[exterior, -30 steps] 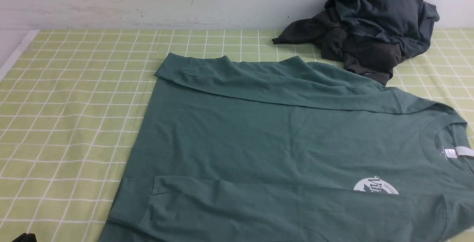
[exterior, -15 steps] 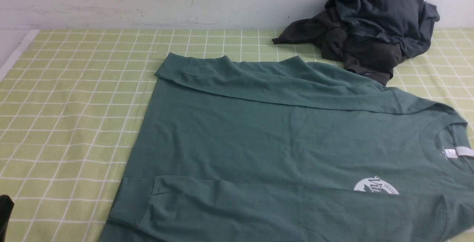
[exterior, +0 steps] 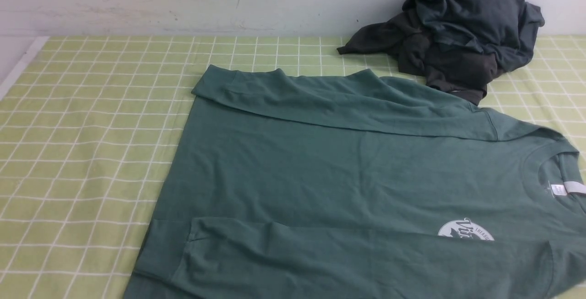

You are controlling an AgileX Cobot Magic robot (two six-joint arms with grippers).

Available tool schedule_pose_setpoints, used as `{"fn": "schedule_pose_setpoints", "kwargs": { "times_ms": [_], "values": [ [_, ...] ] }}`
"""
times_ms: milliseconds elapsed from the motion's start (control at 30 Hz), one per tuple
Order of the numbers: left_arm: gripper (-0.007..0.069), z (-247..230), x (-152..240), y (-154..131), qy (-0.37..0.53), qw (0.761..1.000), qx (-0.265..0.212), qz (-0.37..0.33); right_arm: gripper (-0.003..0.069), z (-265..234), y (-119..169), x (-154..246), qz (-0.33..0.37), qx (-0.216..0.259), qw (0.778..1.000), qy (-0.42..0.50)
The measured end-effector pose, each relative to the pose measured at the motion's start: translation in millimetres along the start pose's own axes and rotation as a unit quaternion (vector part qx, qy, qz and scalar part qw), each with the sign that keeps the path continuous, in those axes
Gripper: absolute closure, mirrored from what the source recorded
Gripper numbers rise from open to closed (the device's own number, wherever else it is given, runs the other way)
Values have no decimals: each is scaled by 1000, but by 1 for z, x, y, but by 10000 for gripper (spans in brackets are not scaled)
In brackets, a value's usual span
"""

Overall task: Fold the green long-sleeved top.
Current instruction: Use the left arm to clamp the cuff closest to it

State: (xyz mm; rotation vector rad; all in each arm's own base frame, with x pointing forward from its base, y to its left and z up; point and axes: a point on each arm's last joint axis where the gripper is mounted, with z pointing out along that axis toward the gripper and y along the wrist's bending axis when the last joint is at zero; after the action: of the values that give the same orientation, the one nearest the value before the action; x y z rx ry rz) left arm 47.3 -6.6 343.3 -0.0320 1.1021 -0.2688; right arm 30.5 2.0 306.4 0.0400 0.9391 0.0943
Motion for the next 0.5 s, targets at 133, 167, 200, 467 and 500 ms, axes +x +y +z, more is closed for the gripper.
{"fn": "schedule_pose_setpoints", "kwargs": {
  "times_ms": [133,167,200,467,500],
  "values": [
    [628,57,-23,0,115,992,-32,35,673,42,0,-25,-46,17,992,117],
    [628,72,-18,2,154,987,-43,37,673,52,-2,-24,-56,24,985,160],
    [628,82,-10,4,185,981,-51,37,673,61,-3,-21,-60,29,980,185],
    [628,121,105,19,530,840,-114,-1,673,77,-7,73,-14,46,796,603],
    [625,123,130,17,583,805,-112,-5,673,75,-1,90,-18,14,757,653]
  ]
}}
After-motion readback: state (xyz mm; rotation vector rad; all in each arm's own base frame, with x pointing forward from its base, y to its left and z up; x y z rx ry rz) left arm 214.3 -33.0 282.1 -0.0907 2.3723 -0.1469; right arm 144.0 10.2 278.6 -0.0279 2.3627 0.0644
